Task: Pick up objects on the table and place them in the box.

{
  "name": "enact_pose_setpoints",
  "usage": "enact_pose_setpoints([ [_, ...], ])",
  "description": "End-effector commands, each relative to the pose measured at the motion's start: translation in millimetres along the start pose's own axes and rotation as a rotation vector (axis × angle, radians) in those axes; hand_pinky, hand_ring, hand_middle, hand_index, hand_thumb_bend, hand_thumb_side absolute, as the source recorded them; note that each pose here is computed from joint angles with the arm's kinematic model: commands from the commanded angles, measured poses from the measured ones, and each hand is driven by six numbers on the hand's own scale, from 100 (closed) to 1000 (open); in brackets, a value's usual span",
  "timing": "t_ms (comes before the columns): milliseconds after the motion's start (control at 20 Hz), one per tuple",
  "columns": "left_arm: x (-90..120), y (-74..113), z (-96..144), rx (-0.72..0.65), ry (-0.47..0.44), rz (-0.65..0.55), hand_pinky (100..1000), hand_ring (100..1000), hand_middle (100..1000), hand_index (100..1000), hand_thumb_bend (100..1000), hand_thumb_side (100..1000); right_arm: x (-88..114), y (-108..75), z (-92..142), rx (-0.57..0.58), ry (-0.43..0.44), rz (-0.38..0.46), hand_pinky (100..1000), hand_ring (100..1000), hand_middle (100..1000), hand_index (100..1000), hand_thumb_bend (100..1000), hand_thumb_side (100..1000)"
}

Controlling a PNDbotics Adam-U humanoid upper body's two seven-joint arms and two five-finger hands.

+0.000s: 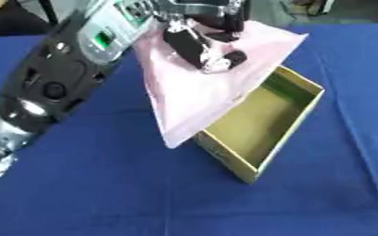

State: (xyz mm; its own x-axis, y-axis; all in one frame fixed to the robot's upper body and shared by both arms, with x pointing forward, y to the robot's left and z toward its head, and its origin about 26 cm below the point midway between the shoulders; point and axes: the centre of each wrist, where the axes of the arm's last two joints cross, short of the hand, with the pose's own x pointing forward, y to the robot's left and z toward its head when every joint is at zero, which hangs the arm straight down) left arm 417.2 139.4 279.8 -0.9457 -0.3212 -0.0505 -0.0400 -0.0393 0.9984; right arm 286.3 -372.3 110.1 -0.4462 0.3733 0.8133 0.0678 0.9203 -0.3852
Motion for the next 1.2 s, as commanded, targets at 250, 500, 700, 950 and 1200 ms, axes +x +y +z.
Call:
enact_pose_setpoints([
  [250,-12,-4.9,-5,0.027,0.028,-0.043,100,100,100,106,100,266,6,-1.3,-8,0.010,-0.032,-0.004,490,609,802,924,604,764],
  [500,-14,-9.3,-5,0.024,0.028,-0.053,100,100,100,106,100,265,6,-1.6,-8,0.009,-0.033,-0.004,490,609,802,924,604,763],
  [700,-13,-11.7,-6,0.022,0.022,-0.057,100,100,100,106,100,265,6,-1.5,-8,0.011,-0.033,-0.004,490,609,802,924,604,763],
  [950,-13,-13.8,-7,0.031,0.021,-0.043,100,100,100,106,100,266,6,-1.4,-8,0.012,-0.032,-0.004,490,608,801,924,604,761],
  [1200,-11,-14.0,-12,0.057,0.017,-0.020,100,100,100,110,100,266,8,0.6,-11,0.020,-0.043,-0.010,490,608,801,924,604,762],
])
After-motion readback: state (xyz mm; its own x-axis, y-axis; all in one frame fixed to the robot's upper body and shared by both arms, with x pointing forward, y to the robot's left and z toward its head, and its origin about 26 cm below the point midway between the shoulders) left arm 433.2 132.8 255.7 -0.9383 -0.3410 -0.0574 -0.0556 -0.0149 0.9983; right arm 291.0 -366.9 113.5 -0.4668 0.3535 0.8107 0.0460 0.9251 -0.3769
